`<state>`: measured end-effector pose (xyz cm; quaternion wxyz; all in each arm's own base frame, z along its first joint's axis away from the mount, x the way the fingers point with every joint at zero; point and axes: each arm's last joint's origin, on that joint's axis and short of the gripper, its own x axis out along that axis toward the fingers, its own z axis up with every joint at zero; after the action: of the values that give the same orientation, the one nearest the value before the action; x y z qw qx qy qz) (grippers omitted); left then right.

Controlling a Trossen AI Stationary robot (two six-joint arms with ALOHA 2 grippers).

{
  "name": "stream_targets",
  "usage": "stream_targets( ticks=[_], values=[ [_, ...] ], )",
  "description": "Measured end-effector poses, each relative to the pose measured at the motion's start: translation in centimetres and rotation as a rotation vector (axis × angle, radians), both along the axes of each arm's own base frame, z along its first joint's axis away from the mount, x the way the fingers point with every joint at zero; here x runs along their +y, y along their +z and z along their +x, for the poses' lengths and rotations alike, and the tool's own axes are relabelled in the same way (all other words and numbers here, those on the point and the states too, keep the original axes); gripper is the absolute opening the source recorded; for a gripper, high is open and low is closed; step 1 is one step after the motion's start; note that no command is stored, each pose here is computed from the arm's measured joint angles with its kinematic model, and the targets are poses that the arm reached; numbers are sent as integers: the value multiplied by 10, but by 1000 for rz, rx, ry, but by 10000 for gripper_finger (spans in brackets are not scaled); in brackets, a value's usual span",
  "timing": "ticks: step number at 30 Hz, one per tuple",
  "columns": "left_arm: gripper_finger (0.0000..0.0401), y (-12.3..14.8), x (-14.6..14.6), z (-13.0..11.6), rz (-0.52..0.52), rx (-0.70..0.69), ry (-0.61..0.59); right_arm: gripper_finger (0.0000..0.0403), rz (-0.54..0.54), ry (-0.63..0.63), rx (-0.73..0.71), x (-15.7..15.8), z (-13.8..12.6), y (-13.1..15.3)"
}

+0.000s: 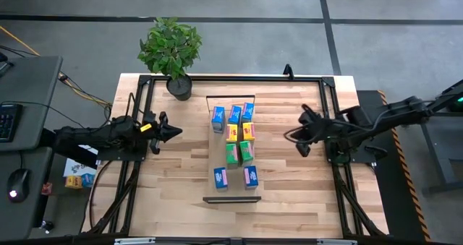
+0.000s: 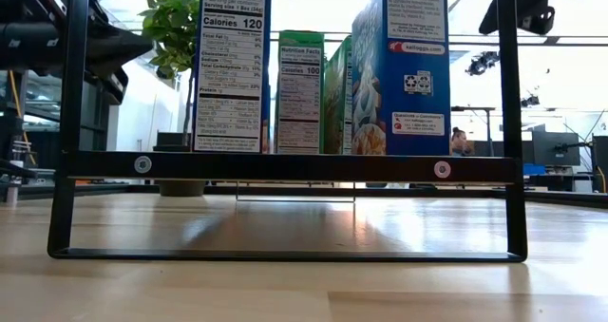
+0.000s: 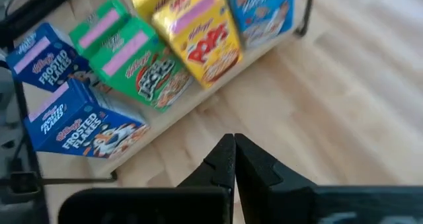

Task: Stack cereal on shelf
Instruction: Return to Home Position

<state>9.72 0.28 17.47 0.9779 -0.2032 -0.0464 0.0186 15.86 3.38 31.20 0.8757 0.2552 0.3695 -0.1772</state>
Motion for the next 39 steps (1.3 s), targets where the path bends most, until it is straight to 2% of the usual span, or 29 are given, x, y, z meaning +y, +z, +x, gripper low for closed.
stream_targets(
  ticks=[4, 9, 14, 18, 23, 26, 31, 34, 39],
  values=[
    [0, -1, 0, 0, 9, 8, 1, 0, -111, 33, -49, -6, -23, 10],
    [0, -1, 0, 0, 9, 14, 1, 0, -132, 69, -211, -15, -52, 18],
    [0, -4, 0, 0, 9, 46, -1, 0, -116, 100, -508, -17, -61, -16],
    [0, -5, -1, 0, 10, 57, -12, 0, -235, 129, -701, -18, -58, -41],
    [0, -5, -3, 0, 10, 56, -27, 0, -304, 76, -682, -27, -60, -76],
    [0, -6, -3, 0, 10, 62, -27, 0, -297, 83, -676, -30, -61, -99],
    [0, -6, -2, 0, 10, 61, -25, 0, -242, 101, -757, -32, -62, -128],
    [0, -6, -2, 0, 10, 61, -25, 0, -243, 103, -788, -32, -63, -140],
    [0, -6, -2, 0, 10, 61, -25, 0, -310, 95, -829, -33, -62, -140]
  ],
)
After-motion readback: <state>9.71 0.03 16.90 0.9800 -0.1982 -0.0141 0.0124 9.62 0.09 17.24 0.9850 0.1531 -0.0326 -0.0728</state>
